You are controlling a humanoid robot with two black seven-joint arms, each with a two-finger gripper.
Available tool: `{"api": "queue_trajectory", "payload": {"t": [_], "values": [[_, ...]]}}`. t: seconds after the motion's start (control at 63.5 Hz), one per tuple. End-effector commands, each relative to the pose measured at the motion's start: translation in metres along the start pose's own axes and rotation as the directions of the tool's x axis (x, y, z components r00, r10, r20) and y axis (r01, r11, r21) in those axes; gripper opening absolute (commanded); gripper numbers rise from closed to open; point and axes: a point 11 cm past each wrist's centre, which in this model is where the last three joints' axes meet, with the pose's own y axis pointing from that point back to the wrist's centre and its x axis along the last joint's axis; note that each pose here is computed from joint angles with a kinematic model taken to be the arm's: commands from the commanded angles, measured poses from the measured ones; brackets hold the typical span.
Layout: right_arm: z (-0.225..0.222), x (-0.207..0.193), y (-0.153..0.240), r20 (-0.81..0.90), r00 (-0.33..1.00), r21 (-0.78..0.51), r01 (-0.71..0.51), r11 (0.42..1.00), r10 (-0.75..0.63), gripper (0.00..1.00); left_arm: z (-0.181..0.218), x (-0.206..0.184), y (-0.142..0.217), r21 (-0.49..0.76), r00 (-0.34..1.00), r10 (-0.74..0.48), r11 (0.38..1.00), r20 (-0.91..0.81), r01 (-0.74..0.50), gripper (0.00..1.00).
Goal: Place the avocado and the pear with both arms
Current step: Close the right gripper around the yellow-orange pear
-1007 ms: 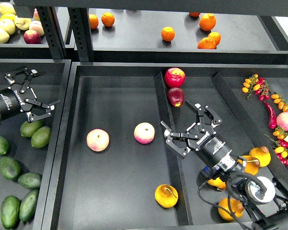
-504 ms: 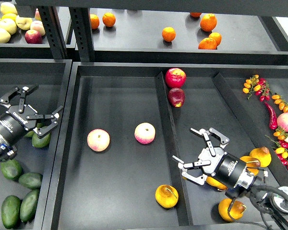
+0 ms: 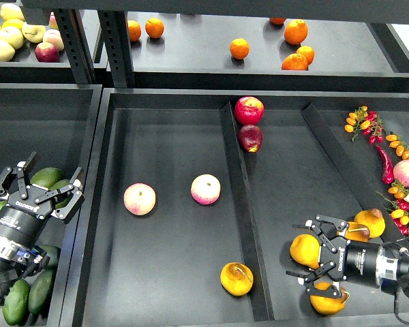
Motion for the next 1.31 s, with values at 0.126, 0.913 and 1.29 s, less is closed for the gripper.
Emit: {"api": "queue_trajectory", "payload": {"t": [0.126,0.913,1.29], "values": [[0.034,0.016,-0.026,-0.021,0.999,-0.106,-0.046,0.993,0.044,1.00,-0.004,-0.003,0.001,0.011,1.000,-0.007,1.000,0.006,0.007,0.99],[0.037,0.009,-0.091,0.044,0.999,-0.092,-0.009,0.996,0.013,1.00,-0.011,-0.006,0.000,0.035,1.000,-0.016,0.999,0.008,0.015,0.99],[0.037,0.009,-0.101,0.060,0.998,-0.089,-0.009,0.996,0.014,1.00,-0.012,-0.006,-0.001,0.038,1.000,-0.017,0.999,0.007,0.016,0.99]]}}
